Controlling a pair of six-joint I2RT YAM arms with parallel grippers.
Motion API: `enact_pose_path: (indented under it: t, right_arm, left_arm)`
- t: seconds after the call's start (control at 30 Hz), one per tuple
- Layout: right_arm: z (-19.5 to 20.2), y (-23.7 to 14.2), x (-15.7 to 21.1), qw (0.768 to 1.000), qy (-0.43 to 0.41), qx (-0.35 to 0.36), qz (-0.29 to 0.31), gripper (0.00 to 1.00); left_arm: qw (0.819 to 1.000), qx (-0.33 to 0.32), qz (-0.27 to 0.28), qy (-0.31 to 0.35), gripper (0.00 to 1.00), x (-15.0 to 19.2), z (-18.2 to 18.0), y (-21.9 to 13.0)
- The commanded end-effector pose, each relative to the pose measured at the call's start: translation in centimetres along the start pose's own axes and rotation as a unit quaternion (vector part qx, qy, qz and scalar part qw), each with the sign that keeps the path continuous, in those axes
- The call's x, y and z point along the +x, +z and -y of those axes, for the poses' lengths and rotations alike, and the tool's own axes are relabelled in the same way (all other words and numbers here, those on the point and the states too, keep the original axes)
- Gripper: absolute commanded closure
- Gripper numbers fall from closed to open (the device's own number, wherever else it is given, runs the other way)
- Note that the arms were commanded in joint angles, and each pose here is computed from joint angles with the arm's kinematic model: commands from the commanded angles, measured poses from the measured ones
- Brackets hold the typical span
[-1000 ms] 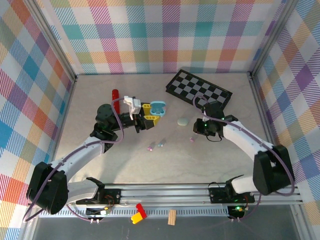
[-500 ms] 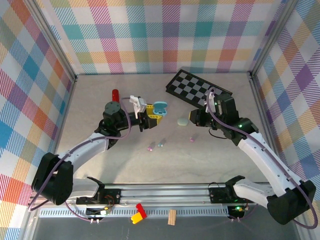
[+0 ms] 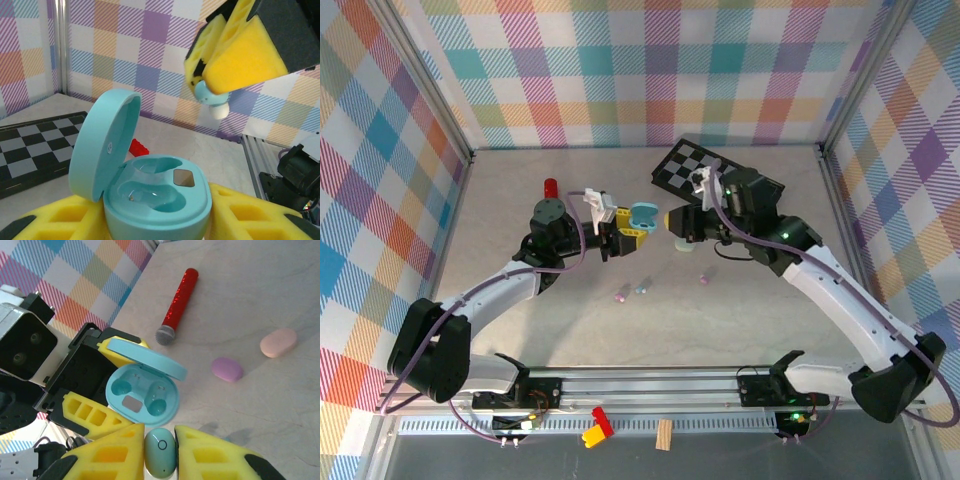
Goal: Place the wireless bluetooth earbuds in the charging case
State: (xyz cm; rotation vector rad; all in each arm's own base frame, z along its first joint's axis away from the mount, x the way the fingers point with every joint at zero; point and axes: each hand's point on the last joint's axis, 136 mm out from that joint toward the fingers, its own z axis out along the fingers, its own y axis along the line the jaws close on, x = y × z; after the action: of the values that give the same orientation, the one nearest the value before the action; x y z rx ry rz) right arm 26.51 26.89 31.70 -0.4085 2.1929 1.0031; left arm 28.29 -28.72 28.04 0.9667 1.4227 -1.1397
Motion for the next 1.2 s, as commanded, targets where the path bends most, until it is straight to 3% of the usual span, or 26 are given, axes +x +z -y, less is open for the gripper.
enact_pose_path:
  t: [0.0, 1.17]
  right_arm:
    - [-2.1, 0.3, -1.1, 0.999, -0.031, -0.031, 0.007, 0.80]
    - [-1.6, 3.9, -0.2, 0.999, -0.021, -0.044, -0.020, 0.78]
  left_arm:
    - [0.999, 0.031, 0.014, 0.021, 0.56, -1.6, 1.4, 0.1]
    - [0.999, 0.038, 0.031, 0.020, 0.57, -2.7, 2.1, -0.4]
